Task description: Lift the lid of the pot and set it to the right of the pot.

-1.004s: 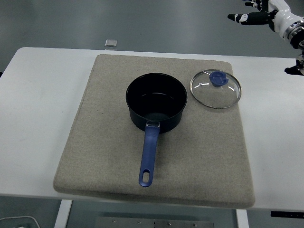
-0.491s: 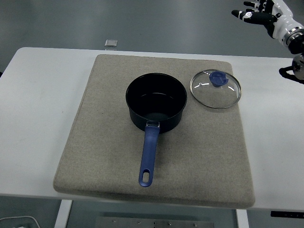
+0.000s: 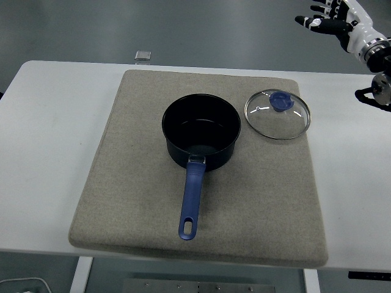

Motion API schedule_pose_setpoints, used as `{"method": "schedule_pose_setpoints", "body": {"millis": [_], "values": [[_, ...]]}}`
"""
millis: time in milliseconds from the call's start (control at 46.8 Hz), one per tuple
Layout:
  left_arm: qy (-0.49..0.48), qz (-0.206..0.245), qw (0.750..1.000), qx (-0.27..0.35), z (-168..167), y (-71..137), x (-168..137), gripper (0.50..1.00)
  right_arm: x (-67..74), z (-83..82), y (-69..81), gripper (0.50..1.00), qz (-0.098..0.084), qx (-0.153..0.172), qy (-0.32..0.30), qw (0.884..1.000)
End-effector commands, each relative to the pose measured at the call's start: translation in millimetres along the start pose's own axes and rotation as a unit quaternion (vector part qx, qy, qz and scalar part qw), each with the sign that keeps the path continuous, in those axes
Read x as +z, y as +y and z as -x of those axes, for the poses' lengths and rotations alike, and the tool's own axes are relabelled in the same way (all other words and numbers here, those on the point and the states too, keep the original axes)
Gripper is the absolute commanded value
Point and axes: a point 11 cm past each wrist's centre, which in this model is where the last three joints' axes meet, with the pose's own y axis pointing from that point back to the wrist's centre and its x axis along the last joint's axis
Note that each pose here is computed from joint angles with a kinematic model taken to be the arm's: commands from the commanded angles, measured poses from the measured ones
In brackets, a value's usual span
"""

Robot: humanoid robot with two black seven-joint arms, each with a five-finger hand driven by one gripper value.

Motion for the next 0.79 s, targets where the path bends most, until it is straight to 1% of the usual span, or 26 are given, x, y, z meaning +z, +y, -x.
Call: {"method": "schedule_pose_setpoints", "body": {"millis": [0, 43, 150, 214, 342, 406, 491, 556, 769], "values": [[0.0, 0.0, 1.0, -0.001, 0, 0, 0, 1.0, 0.3, -1.0, 0.1, 0.901, 0.0, 0.005, -0.018, 1.0], [0.0, 0.0, 1.0, 0.0, 0, 0, 0, 1.0, 0.9, -2.4, 0.3, 0.901, 0.0, 0.01, -0.029, 1.0], [0.0, 0.0, 1.0, -0.001, 0, 0, 0, 1.0, 3.4, -5.5, 0.4, 0.901, 0.01, 0.025, -0.061, 0.998], [0.0, 0.0, 1.0, 0.0, 0, 0, 0, 1.0, 5.0, -7.4, 0.8, 0.901, 0.013, 0.034, -0.085, 0.996], [0.0, 0.0, 1.0, 0.0, 0, 0, 0, 1.0, 8.9, -7.6, 1.6, 0.901, 0.016, 0.043, -0.113, 0.993], [0.0, 0.0, 1.0, 0.0, 0, 0, 0, 1.0, 8.4, -8.5, 1.5, 0.901, 0.015, 0.045, -0.115, 0.992], [0.0, 0.0, 1.0, 0.0, 0, 0, 0, 1.0, 2.0, -9.6, -0.2, 0.901, 0.004, 0.052, -0.141, 0.989], [0.0, 0.0, 1.0, 0.0, 0, 0, 0, 1.0, -1.7, -10.4, -1.1, 0.901, -0.001, 0.056, -0.158, 0.986], [0.0, 0.0, 1.0, 0.0, 0, 0, 0, 1.0, -2.8, -9.6, -1.9, 0.901, -0.002, 0.059, -0.168, 0.984]]}}
